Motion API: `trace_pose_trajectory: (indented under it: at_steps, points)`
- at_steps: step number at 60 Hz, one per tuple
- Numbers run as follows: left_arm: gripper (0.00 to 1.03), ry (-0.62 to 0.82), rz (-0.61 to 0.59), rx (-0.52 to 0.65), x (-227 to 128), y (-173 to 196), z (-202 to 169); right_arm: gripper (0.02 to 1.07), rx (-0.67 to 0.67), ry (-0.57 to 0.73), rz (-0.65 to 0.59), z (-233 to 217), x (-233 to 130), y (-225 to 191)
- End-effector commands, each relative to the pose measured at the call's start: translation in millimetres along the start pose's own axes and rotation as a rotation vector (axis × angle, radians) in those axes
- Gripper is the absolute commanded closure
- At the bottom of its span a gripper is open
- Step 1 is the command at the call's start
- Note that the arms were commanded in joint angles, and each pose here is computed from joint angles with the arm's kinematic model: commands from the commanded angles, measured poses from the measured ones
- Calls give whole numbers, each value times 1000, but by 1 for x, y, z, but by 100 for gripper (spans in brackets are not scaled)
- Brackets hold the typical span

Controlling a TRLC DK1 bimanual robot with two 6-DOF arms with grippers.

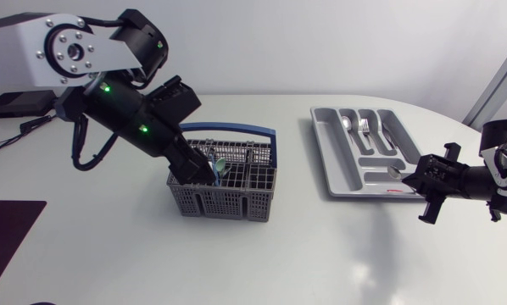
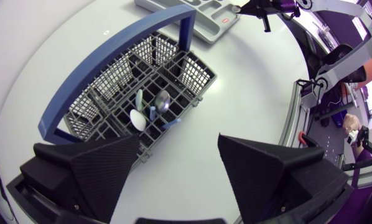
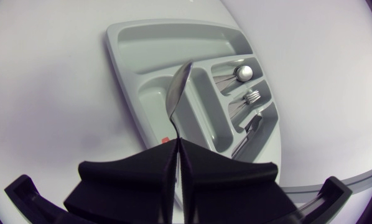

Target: Unload the cutlery basket into the drawer organizer.

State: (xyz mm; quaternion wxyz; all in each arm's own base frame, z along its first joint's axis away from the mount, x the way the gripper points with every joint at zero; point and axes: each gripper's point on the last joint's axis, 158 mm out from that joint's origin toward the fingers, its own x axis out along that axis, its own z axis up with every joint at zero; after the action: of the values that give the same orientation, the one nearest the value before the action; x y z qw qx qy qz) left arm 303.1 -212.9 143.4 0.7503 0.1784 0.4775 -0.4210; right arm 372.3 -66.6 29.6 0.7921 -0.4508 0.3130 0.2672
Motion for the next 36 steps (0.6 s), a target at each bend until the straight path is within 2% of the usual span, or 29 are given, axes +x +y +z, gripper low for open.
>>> trace_pose_trajectory:
  at_steps: [1, 28, 33, 36]
  points:
    - [13, -10, 22, -38, -8, 6, -9, 101, -40, 3, -30, 1, 3, -17]
    - [14, 13, -37, -61, 8, 4, -24, 101, -75, 90, -70, -25, 40, -33]
    - [14, 3, -40, -42, 10, 0, -20, 99, -86, 109, -86, -28, 45, -34]
    - [14, -2, -42, -35, 11, -2, -19, 91, -89, 118, -90, -31, 48, -33]
